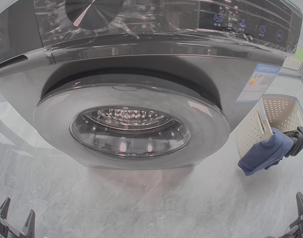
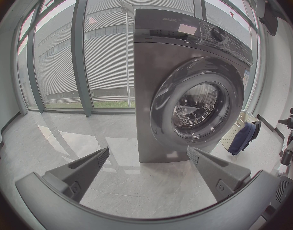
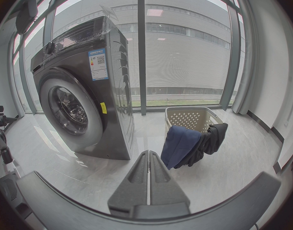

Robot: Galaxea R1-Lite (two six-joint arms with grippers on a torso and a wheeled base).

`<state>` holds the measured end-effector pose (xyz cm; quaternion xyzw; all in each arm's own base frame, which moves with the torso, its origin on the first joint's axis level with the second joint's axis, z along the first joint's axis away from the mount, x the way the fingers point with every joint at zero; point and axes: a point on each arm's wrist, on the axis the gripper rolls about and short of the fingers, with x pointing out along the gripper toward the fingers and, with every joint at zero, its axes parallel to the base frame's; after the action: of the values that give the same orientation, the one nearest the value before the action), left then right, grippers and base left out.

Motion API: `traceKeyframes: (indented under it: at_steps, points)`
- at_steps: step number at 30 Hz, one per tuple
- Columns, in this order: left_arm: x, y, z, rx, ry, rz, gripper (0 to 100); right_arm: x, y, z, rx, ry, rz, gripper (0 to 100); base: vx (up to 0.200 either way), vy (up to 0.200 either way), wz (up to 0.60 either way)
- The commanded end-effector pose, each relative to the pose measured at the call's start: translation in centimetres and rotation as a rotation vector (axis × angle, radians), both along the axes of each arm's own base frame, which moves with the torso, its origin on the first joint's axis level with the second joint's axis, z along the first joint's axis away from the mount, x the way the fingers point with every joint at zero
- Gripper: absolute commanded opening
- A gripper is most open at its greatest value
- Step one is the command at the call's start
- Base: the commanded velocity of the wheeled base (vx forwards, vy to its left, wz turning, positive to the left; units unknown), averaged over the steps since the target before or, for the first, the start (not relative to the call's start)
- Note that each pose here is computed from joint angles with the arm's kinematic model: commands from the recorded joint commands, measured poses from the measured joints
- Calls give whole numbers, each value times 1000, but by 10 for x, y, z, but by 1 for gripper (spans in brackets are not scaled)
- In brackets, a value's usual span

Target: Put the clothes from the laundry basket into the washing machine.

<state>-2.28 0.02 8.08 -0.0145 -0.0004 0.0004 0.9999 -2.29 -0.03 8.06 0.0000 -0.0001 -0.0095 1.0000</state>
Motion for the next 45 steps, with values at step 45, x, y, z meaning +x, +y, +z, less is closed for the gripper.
traceKeyframes:
  at_steps: [45]
  points:
    - [0, 0, -5, 0, 4, -1, 100, 0, 0, -4, -6, 0, 1, 0, 0, 27, 0]
